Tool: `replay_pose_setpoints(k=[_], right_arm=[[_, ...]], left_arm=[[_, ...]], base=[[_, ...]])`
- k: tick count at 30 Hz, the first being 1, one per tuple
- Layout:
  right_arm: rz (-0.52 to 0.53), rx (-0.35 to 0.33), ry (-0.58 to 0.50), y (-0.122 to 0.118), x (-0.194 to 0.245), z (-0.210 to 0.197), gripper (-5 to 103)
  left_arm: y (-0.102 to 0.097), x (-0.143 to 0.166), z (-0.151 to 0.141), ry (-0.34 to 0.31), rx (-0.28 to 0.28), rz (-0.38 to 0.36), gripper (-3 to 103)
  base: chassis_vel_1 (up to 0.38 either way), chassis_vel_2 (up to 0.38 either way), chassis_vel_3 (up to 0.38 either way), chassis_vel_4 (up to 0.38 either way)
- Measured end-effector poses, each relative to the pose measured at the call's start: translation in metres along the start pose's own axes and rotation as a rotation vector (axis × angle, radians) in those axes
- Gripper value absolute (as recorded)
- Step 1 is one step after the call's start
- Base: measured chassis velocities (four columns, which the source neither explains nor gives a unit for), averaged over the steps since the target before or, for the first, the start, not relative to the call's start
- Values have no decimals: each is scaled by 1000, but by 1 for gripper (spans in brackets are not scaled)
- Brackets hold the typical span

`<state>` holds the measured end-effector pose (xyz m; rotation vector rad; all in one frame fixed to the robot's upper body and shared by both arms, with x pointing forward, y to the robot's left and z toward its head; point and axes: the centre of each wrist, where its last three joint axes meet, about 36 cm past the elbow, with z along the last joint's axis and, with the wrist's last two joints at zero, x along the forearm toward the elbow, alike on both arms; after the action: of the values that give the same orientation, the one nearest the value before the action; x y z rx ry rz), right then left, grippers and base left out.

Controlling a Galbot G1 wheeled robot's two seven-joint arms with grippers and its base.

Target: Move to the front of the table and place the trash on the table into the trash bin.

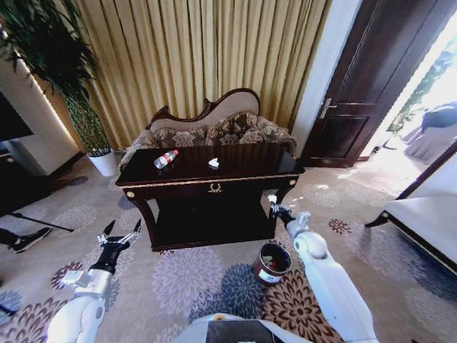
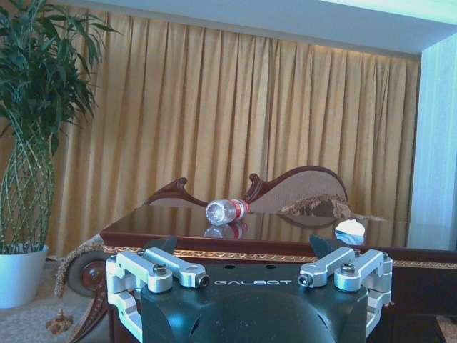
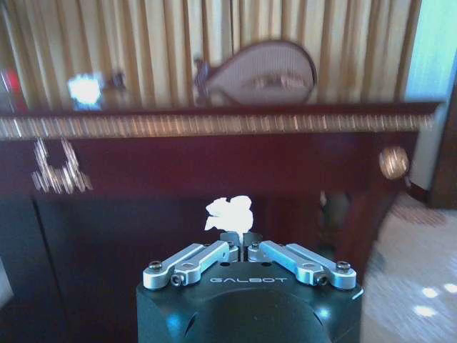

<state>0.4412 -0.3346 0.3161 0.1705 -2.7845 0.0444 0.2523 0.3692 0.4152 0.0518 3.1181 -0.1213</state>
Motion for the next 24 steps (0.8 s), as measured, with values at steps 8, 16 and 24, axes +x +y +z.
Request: replay_pose_setpoints(k=[8, 16, 24], right_arm=[[42, 111, 168, -4, -28, 66, 2], [67, 194, 295, -1, -50, 118, 2], [79, 236, 386, 7, -50, 155, 4]], left_arm=[[0, 1, 0, -1, 2, -2, 100], [2, 3, 1, 1, 1, -6, 100], [2, 4, 1, -5, -2, -6, 100]], base=[[0, 0, 0, 0], [0, 0, 0, 0], [0, 0, 0, 0]])
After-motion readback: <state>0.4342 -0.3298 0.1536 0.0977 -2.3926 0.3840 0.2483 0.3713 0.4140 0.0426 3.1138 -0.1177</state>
